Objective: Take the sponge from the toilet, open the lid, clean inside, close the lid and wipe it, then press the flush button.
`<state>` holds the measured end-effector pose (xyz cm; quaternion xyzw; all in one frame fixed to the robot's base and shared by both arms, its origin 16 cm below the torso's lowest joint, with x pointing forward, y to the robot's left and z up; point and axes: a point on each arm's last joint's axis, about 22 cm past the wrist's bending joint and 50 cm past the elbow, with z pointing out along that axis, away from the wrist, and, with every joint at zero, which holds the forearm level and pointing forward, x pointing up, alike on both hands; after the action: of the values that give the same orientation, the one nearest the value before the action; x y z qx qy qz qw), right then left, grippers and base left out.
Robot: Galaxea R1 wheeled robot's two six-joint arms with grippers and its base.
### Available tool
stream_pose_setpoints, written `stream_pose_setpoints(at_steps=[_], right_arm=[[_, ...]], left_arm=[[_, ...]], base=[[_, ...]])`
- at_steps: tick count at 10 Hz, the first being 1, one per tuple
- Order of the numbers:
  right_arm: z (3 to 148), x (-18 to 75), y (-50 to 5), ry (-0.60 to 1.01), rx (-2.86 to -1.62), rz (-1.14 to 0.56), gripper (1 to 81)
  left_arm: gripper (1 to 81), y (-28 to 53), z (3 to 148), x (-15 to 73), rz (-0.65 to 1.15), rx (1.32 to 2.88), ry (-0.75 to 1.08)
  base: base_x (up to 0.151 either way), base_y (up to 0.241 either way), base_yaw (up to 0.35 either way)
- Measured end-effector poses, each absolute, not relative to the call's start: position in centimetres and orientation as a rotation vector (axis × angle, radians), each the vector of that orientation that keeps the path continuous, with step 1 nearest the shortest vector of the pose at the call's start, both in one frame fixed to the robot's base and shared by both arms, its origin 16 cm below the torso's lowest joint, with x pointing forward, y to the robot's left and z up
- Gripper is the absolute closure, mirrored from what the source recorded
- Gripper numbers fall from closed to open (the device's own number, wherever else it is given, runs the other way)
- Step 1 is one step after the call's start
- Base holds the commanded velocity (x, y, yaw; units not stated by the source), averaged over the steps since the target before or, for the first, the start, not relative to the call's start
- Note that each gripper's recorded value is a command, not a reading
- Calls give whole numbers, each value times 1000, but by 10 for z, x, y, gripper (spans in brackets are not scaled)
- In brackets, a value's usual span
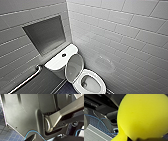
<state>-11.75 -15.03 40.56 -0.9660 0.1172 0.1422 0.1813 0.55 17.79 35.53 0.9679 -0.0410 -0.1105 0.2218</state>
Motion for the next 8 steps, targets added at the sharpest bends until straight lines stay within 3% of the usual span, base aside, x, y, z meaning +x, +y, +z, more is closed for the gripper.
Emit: stream_pose_setpoints(at_steps=[3,6,8], right_arm=[[415,-134,-154,319,-2760,435,811],[402,-98,-152,296,-2768,306,811],[398,-88,-151,288,-2770,266,811]], left_arm=[[10,175,372,-23,-348,2663,-102],[10,174,369,20,-226,2682,-104],[10,178,371,14,-238,2700,2]], base=[[0,0,0],[0,0,0],[0,0,0]])
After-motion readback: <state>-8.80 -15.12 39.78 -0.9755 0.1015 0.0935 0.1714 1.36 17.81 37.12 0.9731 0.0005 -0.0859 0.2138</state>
